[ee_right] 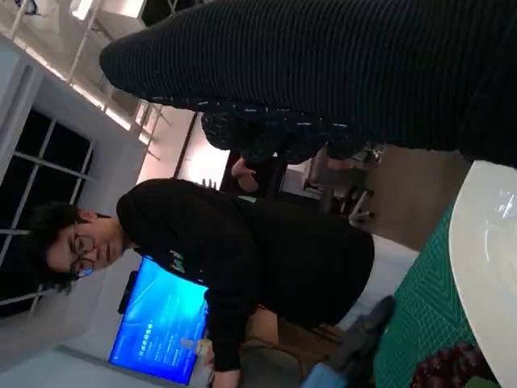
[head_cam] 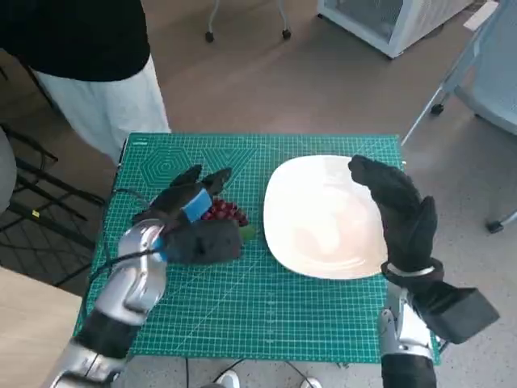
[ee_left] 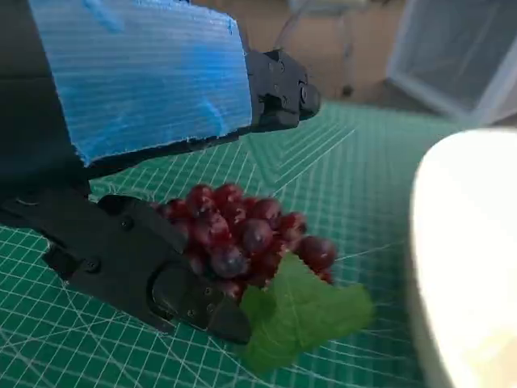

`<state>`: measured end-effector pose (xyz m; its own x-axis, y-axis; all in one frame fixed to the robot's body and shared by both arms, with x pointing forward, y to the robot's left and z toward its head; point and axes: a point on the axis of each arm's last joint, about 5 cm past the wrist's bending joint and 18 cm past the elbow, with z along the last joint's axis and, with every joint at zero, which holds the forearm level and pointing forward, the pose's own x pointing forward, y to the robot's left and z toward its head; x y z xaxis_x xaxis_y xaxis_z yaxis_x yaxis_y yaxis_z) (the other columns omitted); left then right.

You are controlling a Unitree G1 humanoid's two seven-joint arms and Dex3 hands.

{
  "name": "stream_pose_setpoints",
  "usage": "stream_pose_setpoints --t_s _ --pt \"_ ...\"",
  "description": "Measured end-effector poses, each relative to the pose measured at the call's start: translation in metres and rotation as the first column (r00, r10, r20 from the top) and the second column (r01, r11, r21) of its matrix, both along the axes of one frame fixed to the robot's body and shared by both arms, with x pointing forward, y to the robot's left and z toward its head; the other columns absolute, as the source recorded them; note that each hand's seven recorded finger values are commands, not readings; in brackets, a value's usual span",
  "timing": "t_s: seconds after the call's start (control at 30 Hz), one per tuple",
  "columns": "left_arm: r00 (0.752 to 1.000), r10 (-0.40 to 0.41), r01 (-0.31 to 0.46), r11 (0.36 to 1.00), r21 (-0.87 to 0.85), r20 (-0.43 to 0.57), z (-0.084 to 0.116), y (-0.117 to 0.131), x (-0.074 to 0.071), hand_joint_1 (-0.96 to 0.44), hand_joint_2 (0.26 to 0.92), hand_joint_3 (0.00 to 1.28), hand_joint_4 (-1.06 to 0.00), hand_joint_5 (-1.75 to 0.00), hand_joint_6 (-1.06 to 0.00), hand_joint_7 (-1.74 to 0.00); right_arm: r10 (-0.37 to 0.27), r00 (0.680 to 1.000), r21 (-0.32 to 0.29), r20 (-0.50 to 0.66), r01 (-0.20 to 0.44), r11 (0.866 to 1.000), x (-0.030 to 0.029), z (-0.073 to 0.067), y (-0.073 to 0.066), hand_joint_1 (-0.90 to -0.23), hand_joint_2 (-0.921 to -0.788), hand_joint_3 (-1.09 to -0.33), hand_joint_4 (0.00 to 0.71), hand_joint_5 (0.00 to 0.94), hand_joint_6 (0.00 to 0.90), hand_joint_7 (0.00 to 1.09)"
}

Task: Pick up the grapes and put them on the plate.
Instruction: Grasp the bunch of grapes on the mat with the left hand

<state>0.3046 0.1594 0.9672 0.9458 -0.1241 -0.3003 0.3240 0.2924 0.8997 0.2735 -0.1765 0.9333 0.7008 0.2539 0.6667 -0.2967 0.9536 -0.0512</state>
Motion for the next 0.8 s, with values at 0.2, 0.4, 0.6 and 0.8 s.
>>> stream_pose_setpoints --t_s 0.2,0.4,0.6,0.8 --pt "0.997 0.043 -0.039 0.998 0.058 -0.063 -0.01 -0.003 0.015 -0.17 0.692 0.0 0.0 0.0 -0.21 0.0 -0.002 1.0 0.0 0.001 0.002 1.0 -0.0001 -0.001 0.0 -0.666 -0.921 -0.754 0.452 0.003 0.017 0.48" --pt "0.99 0.066 -0.054 0.994 0.099 -0.124 -0.022 -0.005 0.023 -0.17 0.693 0.0 0.0 0.0 -0.21 0.0 -0.002 1.0 0.002 0.003 0.002 1.0 -0.0003 -0.001 -0.001 -0.663 -0.921 -0.753 0.453 0.003 0.018 0.48" --pt "0.987 0.075 -0.06 0.993 0.106 -0.143 -0.021 -0.007 0.028 -0.14 0.698 0.0 -0.02 -0.01 -0.25 -0.02 0.0 1.0 0.003 0.004 0.0 1.0 -0.0003 -0.001 -0.001 -0.654 -0.921 -0.752 0.453 0.003 0.019 0.48" --pt "0.985 0.078 -0.065 0.994 0.087 -0.152 -0.022 -0.006 0.029 -0.1 0.704 0.01 -0.05 -0.01 -0.28 -0.02 0.0 1.0 0.003 0.004 0.0 1.0 -0.0003 -0.001 -0.001 -0.649 -0.921 -0.753 0.452 0.003 0.015 0.48"
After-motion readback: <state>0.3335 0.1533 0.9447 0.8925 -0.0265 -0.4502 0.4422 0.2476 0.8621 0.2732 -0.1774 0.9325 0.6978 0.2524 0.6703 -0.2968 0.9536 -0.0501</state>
